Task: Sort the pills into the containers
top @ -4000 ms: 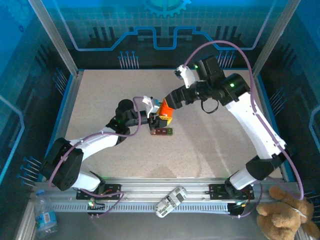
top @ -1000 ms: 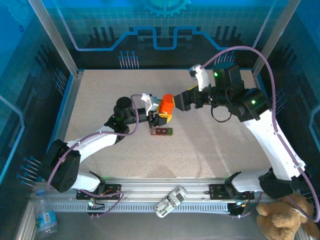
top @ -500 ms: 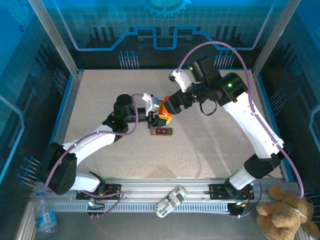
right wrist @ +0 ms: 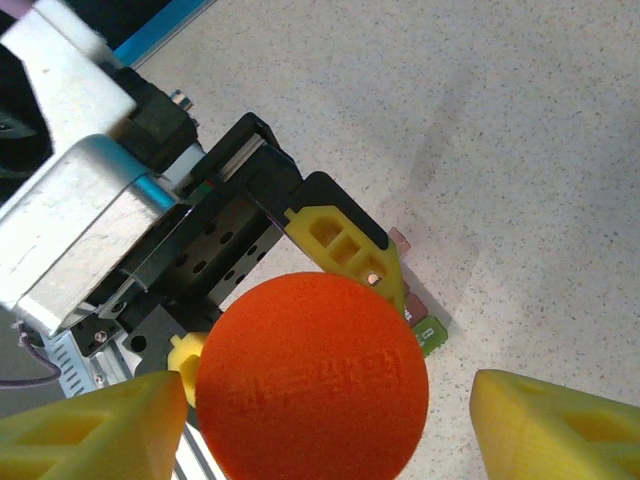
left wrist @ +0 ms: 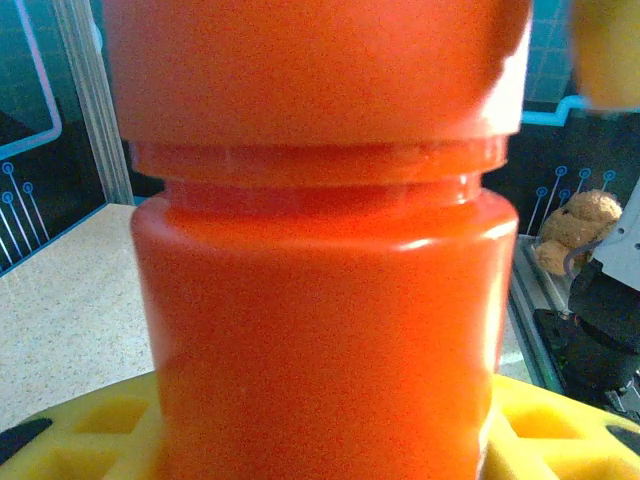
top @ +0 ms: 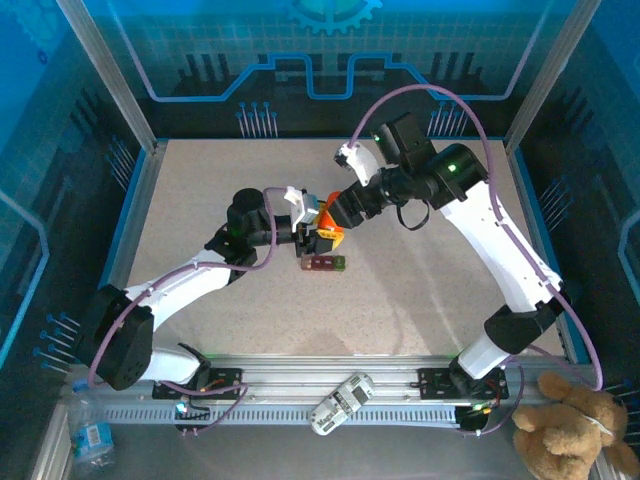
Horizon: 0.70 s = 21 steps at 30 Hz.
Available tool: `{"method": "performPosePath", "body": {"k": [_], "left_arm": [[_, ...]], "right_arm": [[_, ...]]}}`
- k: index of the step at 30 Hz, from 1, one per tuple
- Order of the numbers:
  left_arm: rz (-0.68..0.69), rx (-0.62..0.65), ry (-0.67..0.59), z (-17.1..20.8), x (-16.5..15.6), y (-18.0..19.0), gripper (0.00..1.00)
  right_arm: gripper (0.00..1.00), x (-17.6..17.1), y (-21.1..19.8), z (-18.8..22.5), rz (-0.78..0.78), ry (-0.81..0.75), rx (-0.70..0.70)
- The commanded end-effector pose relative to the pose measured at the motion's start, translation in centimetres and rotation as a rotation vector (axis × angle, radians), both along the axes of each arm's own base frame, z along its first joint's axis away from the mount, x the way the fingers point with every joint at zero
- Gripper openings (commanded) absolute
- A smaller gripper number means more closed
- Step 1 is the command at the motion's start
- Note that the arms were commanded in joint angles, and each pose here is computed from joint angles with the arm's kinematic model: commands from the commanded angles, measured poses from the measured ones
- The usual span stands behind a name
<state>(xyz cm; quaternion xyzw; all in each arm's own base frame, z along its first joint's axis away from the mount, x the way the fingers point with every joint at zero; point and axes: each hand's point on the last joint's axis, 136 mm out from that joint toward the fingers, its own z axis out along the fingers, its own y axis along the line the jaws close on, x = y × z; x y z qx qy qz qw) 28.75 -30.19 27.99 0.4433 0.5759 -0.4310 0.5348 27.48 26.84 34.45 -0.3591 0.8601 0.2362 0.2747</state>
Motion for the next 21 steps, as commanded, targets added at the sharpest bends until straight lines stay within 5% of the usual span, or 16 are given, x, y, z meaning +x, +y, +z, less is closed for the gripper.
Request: {"method": "performPosePath", "body": {"k": [1, 6, 21], "left_arm": [[-0.016, -0.049, -0.067, 2.79, -0.43, 0.2, 0.0], [-0.018, -0.053, -0.061, 2.76, -0.43, 0.15, 0.0], [-0.018, -0.058, -0.049, 2.59, -0.41, 0.12, 0.0]], "right_arm": [[0.72, -0.13, 0.48, 0.75, 0.016, -0.012, 0.013], [0.64, 0.1, 0.61, 0.67, 0.009, -0.011, 0.017], [0.68, 0.38, 0.52, 1.52, -0.013, -0.029, 0.047]]}}
